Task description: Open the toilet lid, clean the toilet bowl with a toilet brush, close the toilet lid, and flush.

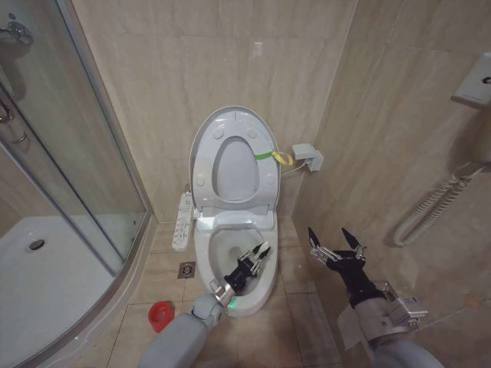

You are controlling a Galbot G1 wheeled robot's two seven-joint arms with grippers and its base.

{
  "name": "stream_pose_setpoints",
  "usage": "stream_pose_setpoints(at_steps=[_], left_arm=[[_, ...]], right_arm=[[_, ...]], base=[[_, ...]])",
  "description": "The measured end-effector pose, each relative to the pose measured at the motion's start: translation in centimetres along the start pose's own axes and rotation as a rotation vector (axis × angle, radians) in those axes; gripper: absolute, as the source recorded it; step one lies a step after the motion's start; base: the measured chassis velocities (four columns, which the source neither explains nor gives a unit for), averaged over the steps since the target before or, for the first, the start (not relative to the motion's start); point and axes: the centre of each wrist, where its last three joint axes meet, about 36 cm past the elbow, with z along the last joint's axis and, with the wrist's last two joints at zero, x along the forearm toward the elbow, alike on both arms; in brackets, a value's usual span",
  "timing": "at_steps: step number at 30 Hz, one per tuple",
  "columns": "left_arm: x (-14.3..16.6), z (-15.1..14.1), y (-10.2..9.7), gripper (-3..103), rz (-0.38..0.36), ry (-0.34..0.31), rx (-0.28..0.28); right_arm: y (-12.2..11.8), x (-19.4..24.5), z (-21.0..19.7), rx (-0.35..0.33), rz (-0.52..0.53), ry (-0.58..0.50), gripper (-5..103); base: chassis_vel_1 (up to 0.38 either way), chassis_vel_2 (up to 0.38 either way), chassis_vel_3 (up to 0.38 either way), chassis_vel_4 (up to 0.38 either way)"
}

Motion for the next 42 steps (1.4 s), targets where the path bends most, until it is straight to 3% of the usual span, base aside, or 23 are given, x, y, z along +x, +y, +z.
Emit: stream_pose_setpoints(at_steps=[4,7,10,16,19,23,29,33,36,42], left_arm=[[-1.0,-0.5,-0.8,24,0.020,-0.030,0.011],[-0.4,0.4,-0.9,21,0.024,-0.018,0.014],[1.2,2.3,1.2,21,-0.024,0.019,-0.008],[1.3,1.9,4.1,22,-0.072,0.021,-0.033],[-0.8,-0.1,6.1,22,-0.096,-0.043,-0.052],[-3.4,-1.9,7.3,19,-0.128,-0.118,-0.057],[-3.7,-1.7,7.0,19,-0.149,-0.140,-0.025],[-2.9,-0.3,5.4,19,-0.157,-0.123,0.010],[-1.0,1.5,4.2,19,-0.153,-0.070,0.027],[1.9,2.9,3.8,19,-0.156,-0.010,0.030]], right_arm=[[0.0,0.0,0.0,0.000,0.000,0.000,100],[0.0,0.0,0.0,0.000,0.000,0.000,100],[0.0,0.0,0.0,0.000,0.000,0.000,100],[0.0,0.0,0.0,0.000,0.000,0.000,100],[0.0,0.0,0.0,0.000,0.000,0.000,100],[0.0,0.0,0.0,0.000,0.000,0.000,100],[0.0,0.0,0.0,0.000,0.000,0.000,100],[0.0,0.0,0.0,0.000,0.000,0.000,100],[0.0,0.0,0.0,0.000,0.000,0.000,100],[0.0,0.0,0.0,0.000,0.000,0.000,100]], base=[[0.000,0.000,0.000,0.000],[0.000,0.000,0.000,0.000],[0.000,0.000,0.000,0.000],[0.000,0.000,0.000,0.000],[0.000,0.000,0.000,0.000],[0.000,0.000,0.000,0.000],[0.000,0.000,0.000,0.000],[0.000,0.000,0.000,0.000],[0.000,0.000,0.000,0.000],[0.000,0.000,0.000,0.000]])
